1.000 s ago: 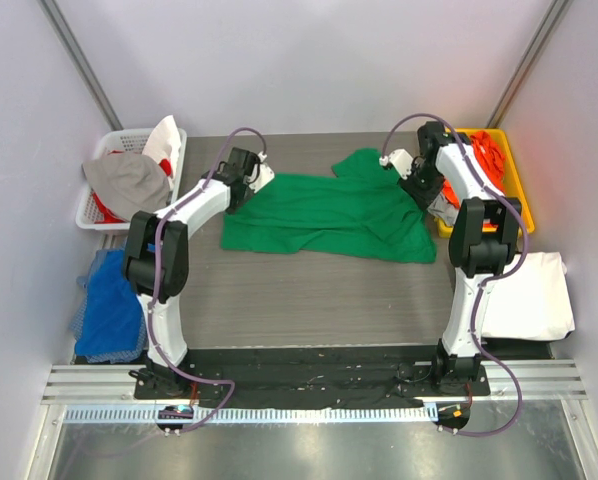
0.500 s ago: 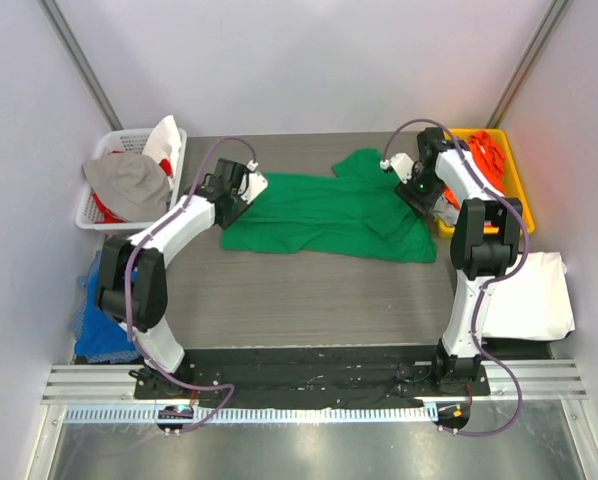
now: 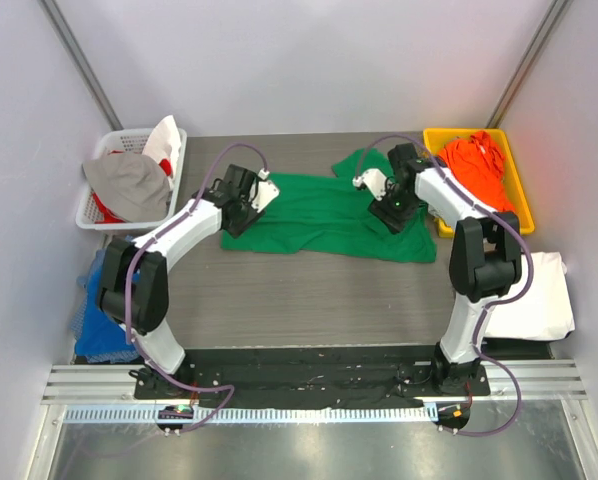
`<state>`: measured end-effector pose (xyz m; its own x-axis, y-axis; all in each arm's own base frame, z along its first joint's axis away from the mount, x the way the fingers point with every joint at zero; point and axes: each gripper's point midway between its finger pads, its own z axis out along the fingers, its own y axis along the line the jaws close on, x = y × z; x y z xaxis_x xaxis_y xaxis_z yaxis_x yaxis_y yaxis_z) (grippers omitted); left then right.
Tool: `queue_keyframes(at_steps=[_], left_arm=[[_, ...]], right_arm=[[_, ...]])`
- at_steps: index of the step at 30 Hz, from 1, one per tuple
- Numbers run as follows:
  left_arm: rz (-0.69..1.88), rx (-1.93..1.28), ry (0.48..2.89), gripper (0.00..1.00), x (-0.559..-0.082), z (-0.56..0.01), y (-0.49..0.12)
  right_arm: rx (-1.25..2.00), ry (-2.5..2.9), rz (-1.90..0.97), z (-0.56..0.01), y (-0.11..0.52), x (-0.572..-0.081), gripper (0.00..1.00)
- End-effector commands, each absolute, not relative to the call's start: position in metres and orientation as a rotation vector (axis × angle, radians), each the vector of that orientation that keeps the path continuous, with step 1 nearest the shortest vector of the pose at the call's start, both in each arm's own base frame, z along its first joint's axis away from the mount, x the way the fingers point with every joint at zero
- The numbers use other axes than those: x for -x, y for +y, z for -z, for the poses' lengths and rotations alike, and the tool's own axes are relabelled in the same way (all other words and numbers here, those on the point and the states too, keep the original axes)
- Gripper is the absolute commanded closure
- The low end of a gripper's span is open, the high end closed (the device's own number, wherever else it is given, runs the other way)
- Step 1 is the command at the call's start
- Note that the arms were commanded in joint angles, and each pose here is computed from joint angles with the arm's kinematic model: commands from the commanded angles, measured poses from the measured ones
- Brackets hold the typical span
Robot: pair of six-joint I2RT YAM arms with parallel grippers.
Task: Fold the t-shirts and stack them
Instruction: Fold the tshirt
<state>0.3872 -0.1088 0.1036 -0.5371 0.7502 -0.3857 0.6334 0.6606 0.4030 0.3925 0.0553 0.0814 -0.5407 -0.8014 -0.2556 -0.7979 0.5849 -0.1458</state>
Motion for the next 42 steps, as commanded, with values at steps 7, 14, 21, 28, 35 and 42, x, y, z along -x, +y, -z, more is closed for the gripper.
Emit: queue_keyframes(at_steps=[7, 14, 21, 28, 35, 42], left_arm=[[-0.286, -1.063, 2.369, 0.55, -0.393, -0.087, -0.110], [-0.307, -1.070, 2.374, 0.55, -0.393, -0.081, -0.107], [-0.321, -1.080, 2.380, 0.56, -0.392, -0.078, -0.105], [-0.329, -1.079, 2.380, 0.56, -0.392, -0.078, -0.104], [-0.340, -1.079, 2.378, 0.57, -0.391, -0.078, -0.102], [-0.340, -1.083, 2.386, 0.57, -0.390, -0.073, -0.102]], right_arm=[[1.295, 2.455, 0.060, -0.073, 0.084, -0.420, 0.44], [1.304, 2.476, 0.041, -0.058, 0.087, -0.423, 0.44], [1.311, 2.473, 0.020, -0.056, 0.093, -0.422, 0.44], [1.328, 2.465, 0.005, -0.057, 0.098, -0.415, 0.45], [1.338, 2.476, 0.000, -0.050, 0.099, -0.411, 0.47], [1.344, 2.485, 0.028, -0.040, 0.095, -0.413, 0.68]])
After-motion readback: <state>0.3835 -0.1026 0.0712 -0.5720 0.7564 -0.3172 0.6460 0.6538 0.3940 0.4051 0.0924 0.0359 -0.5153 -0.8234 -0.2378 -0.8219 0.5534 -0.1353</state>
